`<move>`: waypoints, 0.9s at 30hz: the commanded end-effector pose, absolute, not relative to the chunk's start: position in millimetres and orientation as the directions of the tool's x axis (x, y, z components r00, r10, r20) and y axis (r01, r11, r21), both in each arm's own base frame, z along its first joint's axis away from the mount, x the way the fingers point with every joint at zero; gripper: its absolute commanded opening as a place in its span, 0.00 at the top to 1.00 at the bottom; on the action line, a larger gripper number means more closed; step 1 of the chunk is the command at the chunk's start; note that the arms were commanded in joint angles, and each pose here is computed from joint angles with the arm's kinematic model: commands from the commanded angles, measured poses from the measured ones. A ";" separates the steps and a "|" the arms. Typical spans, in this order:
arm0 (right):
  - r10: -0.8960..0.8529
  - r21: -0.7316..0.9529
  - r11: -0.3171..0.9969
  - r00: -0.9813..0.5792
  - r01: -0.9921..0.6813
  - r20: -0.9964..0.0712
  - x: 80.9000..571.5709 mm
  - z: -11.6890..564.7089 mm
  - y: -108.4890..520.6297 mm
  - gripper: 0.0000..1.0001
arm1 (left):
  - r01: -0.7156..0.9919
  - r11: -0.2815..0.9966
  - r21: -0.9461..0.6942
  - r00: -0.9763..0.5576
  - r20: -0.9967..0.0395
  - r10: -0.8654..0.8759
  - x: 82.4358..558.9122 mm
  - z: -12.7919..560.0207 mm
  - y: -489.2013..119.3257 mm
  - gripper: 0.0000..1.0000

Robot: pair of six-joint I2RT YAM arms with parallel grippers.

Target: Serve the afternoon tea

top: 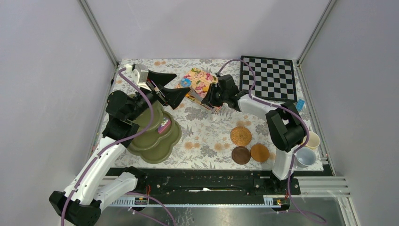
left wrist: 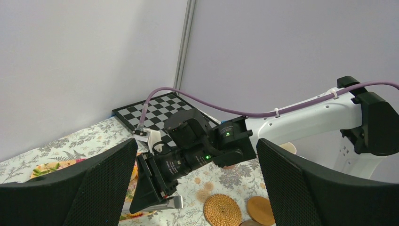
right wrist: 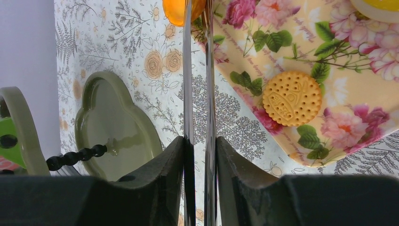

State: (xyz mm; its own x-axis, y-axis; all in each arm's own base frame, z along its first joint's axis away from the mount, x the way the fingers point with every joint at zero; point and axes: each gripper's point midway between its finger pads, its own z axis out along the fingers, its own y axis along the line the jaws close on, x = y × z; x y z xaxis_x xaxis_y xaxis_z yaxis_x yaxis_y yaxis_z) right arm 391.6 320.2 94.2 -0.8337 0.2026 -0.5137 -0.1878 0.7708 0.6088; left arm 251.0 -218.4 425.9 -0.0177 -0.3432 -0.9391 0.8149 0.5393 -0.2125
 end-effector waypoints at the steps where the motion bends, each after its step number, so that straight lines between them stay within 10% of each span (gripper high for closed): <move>1: 0.253 0.628 0.744 -0.775 -0.228 -0.580 402.6 131.5 320.8 0.69 | 0.843 0.512 -0.166 0.039 -0.930 -0.366 240.7 444.3 -219.0 0.01; 27: 0.069 0.716 0.516 -0.811 -0.470 -0.581 293.5 163.0 378.4 0.73 | 0.847 0.500 -0.178 0.020 -0.931 -0.365 243.0 440.5 -222.8 0.01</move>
